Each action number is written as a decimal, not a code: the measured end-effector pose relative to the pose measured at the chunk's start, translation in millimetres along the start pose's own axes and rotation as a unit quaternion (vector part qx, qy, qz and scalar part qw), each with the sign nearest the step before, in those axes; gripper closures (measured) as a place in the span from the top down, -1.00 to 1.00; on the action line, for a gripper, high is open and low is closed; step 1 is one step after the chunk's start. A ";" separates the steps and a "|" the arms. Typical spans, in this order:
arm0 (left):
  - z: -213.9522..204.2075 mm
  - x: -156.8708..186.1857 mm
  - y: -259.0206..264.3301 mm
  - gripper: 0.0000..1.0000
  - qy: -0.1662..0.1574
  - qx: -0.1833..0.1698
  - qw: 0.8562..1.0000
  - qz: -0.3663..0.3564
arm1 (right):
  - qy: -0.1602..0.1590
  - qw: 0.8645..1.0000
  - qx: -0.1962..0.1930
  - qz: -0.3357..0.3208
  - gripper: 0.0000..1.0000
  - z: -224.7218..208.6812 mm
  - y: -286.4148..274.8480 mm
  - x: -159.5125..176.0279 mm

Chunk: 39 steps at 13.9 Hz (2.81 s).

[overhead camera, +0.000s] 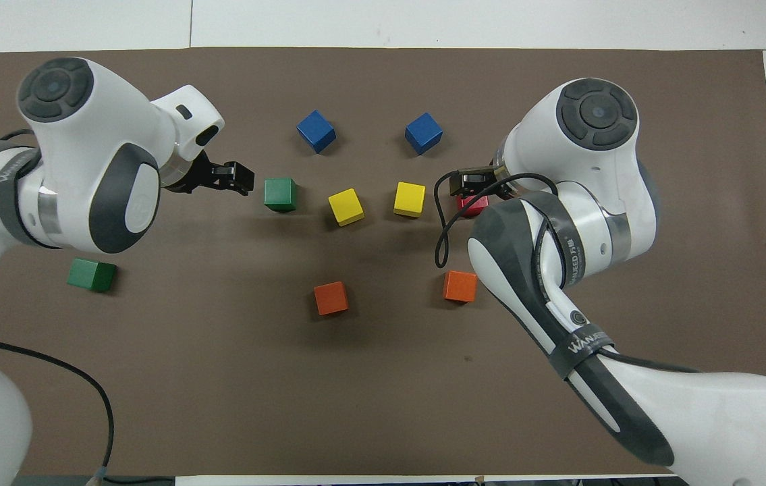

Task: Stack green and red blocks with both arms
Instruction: 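Reach the left gripper to the other green cube while the right reaches red, then grasp the green cube with the left gripper while the right lifts red, then carry the green cube toward the first green while the right carries red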

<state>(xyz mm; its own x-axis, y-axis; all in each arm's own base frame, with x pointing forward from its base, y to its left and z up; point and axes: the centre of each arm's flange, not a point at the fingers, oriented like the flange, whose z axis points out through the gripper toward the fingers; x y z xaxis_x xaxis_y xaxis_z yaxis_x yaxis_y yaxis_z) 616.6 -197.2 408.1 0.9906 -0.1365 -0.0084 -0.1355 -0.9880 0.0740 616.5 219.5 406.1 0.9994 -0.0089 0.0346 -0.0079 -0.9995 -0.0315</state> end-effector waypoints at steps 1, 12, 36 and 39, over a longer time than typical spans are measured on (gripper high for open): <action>13.7 2.8 14.7 1.00 -0.001 0.001 1.000 -0.002 | 0.001 1.000 0.000 0.000 1.00 8.1 -0.3 2.2; 70.6 23.3 47.3 1.00 0.031 -0.002 1.000 -0.007 | -0.002 1.000 -0.007 -0.023 1.00 77.3 -4.3 13.2; 68.2 16.9 39.7 0.10 -0.002 0.029 1.000 -0.002 | -0.012 0.999 -0.019 -0.044 0.08 -0.8 219.9 -14.3; -13.4 7.9 -38.3 0.10 -0.015 0.028 0.999 -0.034 | -0.001 0.999 -0.019 -0.045 0.08 21.4 220.1 -24.0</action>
<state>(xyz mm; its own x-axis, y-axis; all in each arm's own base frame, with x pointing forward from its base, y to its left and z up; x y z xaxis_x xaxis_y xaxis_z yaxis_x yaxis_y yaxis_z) 629.8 -159.5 418.6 0.9967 -0.0698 -0.0407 -0.0691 -0.9975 0.0170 591.5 0.4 377.0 0.9961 0.0811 0.0333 0.0808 -0.9967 0.0089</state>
